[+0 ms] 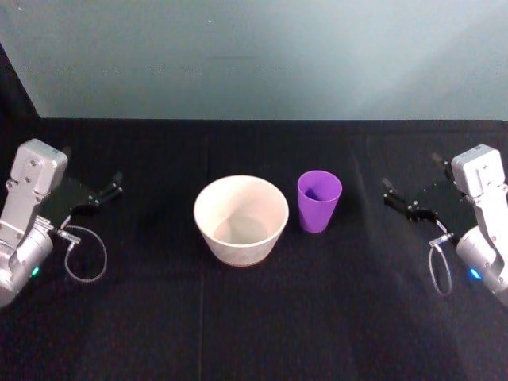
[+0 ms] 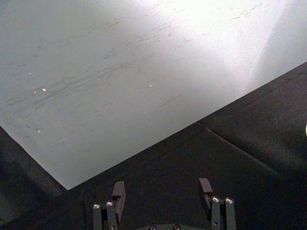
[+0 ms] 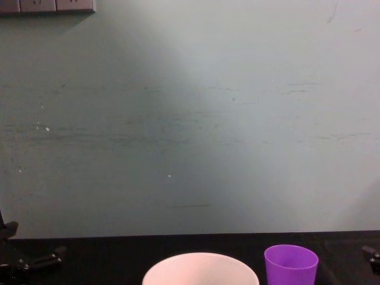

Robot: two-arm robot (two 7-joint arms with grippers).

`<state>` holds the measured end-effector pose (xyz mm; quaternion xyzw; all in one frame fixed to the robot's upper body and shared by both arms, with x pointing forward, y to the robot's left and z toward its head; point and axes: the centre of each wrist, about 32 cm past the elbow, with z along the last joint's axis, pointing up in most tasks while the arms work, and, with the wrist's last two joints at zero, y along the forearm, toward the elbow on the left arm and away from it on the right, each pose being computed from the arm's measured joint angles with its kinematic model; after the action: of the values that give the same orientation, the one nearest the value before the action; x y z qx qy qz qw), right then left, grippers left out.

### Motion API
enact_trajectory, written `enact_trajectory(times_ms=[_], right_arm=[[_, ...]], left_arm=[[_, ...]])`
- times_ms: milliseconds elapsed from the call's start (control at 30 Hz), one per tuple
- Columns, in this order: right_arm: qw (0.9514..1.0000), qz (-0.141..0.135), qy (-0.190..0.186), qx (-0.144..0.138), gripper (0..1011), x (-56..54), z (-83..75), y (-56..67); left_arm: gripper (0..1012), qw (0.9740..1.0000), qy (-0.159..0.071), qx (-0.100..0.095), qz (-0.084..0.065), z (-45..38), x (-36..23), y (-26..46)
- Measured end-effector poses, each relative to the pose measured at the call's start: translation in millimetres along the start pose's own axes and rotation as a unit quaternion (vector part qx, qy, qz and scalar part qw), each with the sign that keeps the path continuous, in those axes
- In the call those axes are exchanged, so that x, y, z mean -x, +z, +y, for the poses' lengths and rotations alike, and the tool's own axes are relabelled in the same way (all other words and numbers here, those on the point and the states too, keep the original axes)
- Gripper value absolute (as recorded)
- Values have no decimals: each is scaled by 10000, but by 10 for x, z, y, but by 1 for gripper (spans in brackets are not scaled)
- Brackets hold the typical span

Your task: Pick up the cup and pour the mung beans from the cup into the bowl.

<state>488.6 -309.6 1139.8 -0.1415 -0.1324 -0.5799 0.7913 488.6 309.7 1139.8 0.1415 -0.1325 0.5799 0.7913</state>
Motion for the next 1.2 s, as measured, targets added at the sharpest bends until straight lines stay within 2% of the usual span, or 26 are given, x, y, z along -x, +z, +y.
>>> enact_trajectory(times_ms=[567,933,1200], right_arm=[[10000,15,20,8,1003,3,-13,-9],[9990,129,414,75,1003,99,-120,-14],[9959,331,843,55,1003,228,-152,-10]], left_arm=[[1000,10000,0,0,0,0,0,0],[1000,10000,0,0,0,0,0,0],[1000,10000,0,0,0,0,0,0]])
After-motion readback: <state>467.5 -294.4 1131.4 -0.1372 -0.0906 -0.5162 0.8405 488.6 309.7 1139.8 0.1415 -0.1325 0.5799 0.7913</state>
